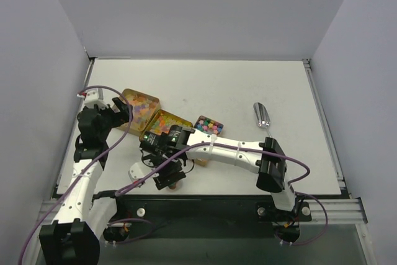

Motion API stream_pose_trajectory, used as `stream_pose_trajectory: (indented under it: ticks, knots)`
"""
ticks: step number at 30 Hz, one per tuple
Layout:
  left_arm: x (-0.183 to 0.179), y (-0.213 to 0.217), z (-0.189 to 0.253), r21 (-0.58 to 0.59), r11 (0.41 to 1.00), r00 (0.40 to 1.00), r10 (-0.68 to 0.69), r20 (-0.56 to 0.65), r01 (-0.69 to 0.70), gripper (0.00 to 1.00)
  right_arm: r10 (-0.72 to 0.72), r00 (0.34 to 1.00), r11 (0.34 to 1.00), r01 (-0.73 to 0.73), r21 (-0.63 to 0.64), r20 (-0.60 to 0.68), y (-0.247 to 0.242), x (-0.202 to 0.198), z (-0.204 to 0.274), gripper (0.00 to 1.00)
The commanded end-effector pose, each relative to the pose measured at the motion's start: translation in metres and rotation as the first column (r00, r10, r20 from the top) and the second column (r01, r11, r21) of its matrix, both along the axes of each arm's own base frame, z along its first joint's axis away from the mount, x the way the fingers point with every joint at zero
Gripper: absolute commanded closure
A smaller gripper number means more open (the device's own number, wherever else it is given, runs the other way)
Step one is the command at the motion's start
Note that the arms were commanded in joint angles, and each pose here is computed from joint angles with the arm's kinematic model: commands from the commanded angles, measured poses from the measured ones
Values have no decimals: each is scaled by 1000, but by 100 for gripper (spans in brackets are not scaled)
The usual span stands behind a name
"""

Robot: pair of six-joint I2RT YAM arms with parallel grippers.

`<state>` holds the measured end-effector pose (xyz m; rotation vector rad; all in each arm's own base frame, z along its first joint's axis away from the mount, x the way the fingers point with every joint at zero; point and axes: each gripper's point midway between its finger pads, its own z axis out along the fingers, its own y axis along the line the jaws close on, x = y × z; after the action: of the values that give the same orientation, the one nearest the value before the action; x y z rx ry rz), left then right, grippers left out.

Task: Pack the candies
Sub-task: Move the packing bottle to the center of the board.

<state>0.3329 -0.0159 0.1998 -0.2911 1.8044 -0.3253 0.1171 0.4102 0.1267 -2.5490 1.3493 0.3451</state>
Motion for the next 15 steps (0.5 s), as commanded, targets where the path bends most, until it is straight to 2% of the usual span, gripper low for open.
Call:
stream_pose_trajectory:
  ticks: [1,7,13,15]
  knots:
    - [14,-1,66,-21,1000,984,12,180,-8,3,-8,1000,950,1,-312,-20,-72,-8,-43,55]
    - [12,-6,68,-14,1000,983,-22,181,25,3,-26,1000,928,19,-371,-14,-114,-5,-38,56]
    - [1,-42,57,-27,971,960,-231,158,238,3,-58,998,898,46,-438,-15,-176,-10,-41,56]
    - [-7,-61,49,-28,935,925,-344,164,353,3,-67,998,880,54,-473,-11,-197,-12,-44,56]
